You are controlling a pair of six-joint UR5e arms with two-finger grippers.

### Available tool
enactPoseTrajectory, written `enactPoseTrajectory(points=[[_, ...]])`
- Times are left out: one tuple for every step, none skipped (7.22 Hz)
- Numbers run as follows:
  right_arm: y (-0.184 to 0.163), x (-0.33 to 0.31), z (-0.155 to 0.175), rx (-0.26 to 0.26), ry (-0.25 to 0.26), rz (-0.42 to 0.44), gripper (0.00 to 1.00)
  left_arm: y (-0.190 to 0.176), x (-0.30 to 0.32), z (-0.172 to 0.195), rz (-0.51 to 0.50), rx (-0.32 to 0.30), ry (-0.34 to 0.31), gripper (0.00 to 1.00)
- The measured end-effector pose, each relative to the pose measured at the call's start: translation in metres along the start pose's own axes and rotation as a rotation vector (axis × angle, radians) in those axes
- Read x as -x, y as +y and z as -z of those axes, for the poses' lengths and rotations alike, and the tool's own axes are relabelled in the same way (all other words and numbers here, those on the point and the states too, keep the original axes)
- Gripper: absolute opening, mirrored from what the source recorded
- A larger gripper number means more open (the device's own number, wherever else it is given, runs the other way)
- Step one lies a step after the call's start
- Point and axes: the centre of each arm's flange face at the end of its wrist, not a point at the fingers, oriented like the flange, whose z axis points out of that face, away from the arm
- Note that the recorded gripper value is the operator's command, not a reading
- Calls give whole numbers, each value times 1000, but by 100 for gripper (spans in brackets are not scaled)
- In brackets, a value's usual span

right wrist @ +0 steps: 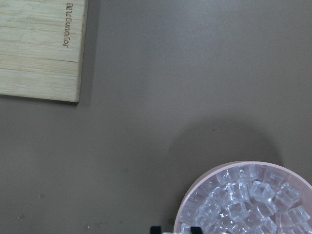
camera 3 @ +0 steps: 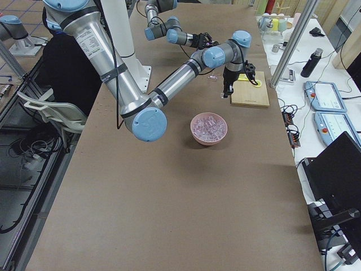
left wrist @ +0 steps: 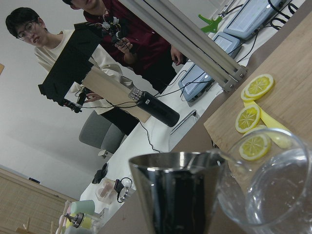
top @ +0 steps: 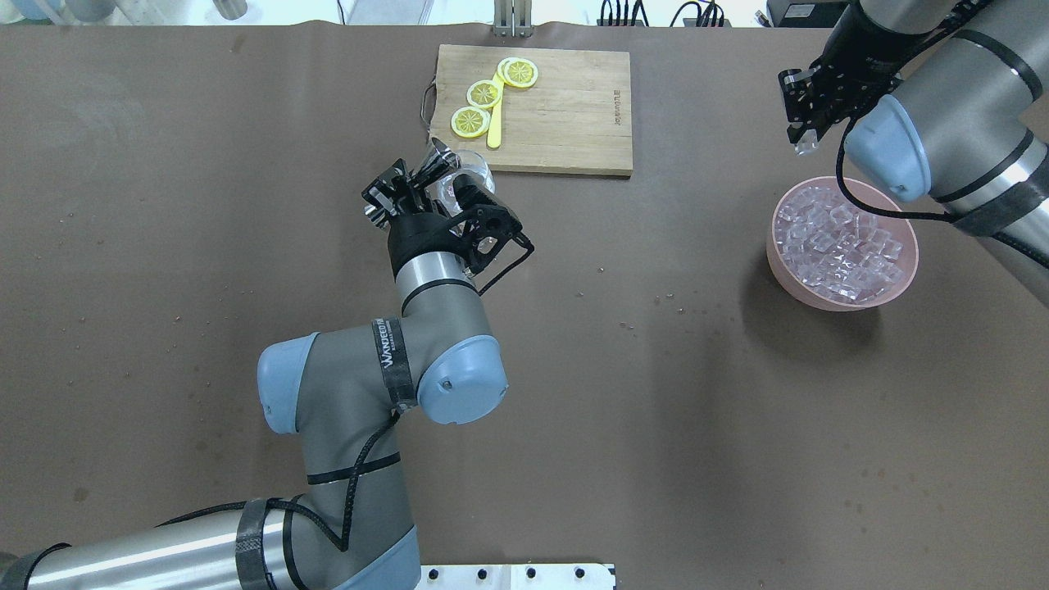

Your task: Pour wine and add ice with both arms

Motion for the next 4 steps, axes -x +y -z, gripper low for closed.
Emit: enactPoseTrajectory(points=[[0,1,1,-1,-1,1,0,-2,1,1,-11,8,-3,12],[0,1,1,-1,-3,2,0,-3,1,1,-18,12,-6,12],[0,2,2,-2,-4,3,0,-3,2,0,-25,16,-9,12],[0,2,2,-3,-4,4,0,-2,2,-1,-34,20,-12,12]])
